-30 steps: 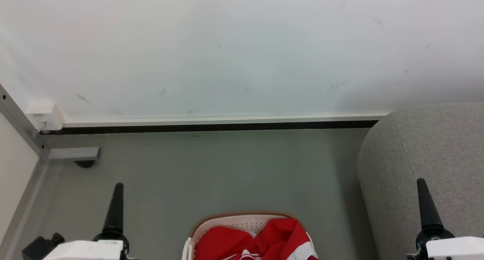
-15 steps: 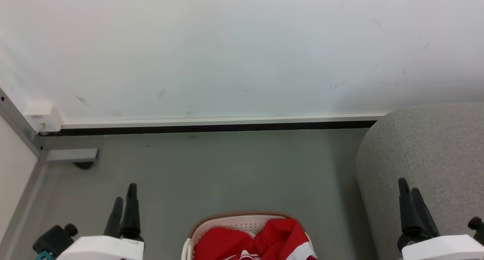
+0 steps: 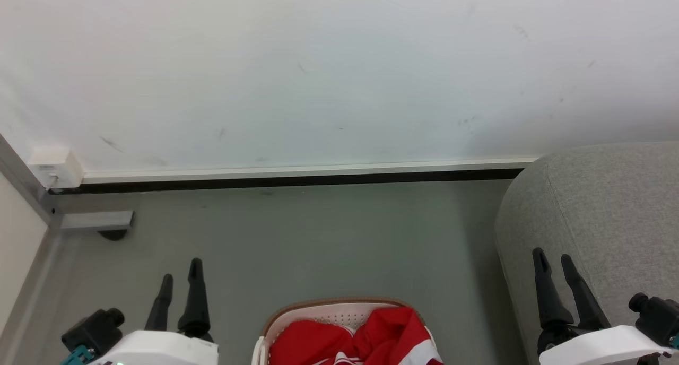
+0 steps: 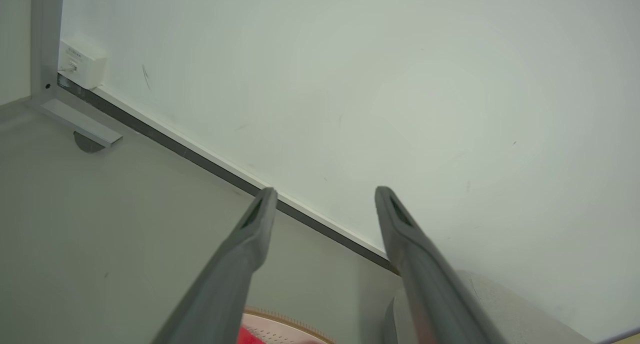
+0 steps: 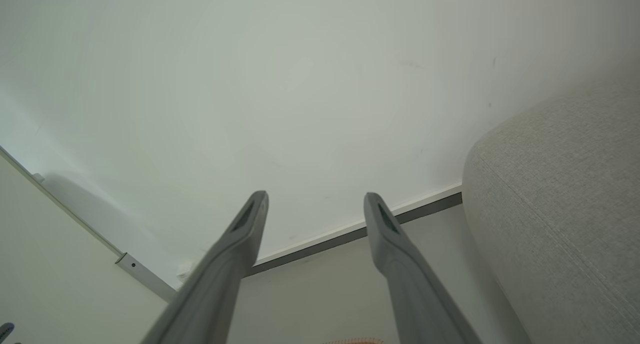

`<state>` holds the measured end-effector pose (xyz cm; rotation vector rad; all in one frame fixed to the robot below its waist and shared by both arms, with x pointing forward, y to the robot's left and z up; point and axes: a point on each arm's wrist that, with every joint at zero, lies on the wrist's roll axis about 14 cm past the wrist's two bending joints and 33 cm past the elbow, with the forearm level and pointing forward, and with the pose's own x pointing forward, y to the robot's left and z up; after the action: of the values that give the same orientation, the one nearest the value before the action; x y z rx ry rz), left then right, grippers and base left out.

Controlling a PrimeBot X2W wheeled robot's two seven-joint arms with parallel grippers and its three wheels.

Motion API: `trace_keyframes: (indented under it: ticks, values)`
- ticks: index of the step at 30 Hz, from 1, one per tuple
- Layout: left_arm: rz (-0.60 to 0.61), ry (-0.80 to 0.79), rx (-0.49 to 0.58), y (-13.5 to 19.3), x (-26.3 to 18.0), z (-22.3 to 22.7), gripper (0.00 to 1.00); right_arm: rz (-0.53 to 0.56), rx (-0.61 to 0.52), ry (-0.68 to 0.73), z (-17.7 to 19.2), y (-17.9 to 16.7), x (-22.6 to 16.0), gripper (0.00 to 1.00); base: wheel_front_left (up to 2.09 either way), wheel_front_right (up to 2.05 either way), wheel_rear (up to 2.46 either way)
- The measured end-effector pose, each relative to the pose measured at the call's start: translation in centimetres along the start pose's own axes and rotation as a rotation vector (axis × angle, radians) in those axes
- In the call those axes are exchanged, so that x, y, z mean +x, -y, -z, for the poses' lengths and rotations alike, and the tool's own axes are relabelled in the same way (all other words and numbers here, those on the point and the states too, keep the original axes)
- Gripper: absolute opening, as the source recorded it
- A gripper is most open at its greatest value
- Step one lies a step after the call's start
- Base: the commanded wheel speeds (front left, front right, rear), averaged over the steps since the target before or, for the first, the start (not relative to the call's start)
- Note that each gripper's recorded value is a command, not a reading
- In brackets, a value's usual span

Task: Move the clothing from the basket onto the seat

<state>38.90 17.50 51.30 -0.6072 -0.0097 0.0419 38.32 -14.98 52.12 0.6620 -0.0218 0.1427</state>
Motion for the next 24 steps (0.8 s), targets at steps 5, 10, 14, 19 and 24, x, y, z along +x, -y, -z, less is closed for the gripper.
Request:
trace_keyframes:
  ticks: [5,10,14,19,24]
  values:
    - [0.005,0.017,0.058,0.1,0.0,-0.2,1.0,-0.019,-0.056,-0.011,0.4,-0.5,0.0,1.0,0.0,0.0,0.0]
    - [0.007,0.032,0.109,0.2,-0.1,-0.4,1.0,-0.034,-0.105,-0.016,0.7,-0.7,-0.1,1.0,0.0,0.0,0.0]
    - [0.009,0.039,0.149,0.3,-0.2,-0.5,1.0,-0.045,-0.142,-0.018,0.9,-1.0,-0.1,1.0,0.0,0.0,0.0]
    - [0.01,0.051,0.201,0.4,-0.2,-0.6,1.0,-0.062,-0.169,-0.016,1.1,-1.4,0.0,1.0,0.0,0.0,0.0]
    - [0.014,0.065,0.241,0.5,-0.2,-0.8,1.0,-0.083,-0.211,-0.012,1.1,-2.0,0.1,1.0,0.0,0.0,0.0]
